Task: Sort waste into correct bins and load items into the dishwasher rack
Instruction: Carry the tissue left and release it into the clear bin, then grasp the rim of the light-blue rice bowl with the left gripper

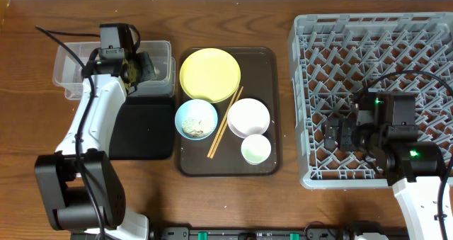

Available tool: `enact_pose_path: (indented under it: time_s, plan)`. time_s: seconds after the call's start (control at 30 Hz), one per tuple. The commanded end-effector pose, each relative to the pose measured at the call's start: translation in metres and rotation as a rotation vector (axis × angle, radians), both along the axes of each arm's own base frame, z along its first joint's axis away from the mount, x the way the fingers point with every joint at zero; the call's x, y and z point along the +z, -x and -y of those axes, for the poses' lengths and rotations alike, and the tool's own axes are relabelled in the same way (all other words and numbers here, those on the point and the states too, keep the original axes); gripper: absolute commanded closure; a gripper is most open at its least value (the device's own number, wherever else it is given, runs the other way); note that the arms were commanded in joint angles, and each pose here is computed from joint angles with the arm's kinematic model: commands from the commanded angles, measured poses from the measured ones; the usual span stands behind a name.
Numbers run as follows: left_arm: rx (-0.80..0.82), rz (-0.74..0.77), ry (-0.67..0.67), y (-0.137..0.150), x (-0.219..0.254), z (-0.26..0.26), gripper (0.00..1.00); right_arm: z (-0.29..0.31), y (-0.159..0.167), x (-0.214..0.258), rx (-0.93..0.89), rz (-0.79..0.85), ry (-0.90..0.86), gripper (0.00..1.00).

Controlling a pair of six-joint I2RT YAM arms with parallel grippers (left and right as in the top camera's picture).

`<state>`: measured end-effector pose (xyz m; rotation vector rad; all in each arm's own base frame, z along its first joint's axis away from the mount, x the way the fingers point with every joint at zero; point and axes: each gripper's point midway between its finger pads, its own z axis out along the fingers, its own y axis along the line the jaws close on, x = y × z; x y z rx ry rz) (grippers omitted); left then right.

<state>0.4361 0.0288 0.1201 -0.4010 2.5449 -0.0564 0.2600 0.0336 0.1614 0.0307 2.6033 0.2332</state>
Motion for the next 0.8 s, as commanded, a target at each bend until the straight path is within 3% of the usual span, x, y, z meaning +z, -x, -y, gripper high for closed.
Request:
enact_pose_path:
  time_s: [0.0,0.17,0.33,0.43,0.53,0.77]
  plan:
    - [0.013,0.019,-0.004,0.0,0.008,-0.002,0.67,0.0,-0.004,0.008,-0.003,0.024,-0.006,0.01]
    - [-0.02,0.101,0.023,0.008,0.049,0.01,0.61,0.0,-0.004,0.008,-0.003,0.024,-0.006,0.01]
    - [-0.107,0.063,0.074,0.043,0.069,0.043,0.57,0.0,-0.004,0.008,-0.003,0.024,-0.006,0.01]
    - [-0.149,-0.033,0.082,0.07,0.061,0.062,0.34,0.0,-0.004,0.008,-0.003,0.024,-0.006,0.01]
    - [-0.206,-0.121,0.082,0.089,0.048,0.083,0.17,0.0,-0.004,0.009,-0.003,0.024,-0.006,0.01]
    - [-0.345,-0.219,0.143,0.11,0.025,0.145,0.15,0.0,-0.004,0.009,-0.003,0.024,-0.007,0.01]
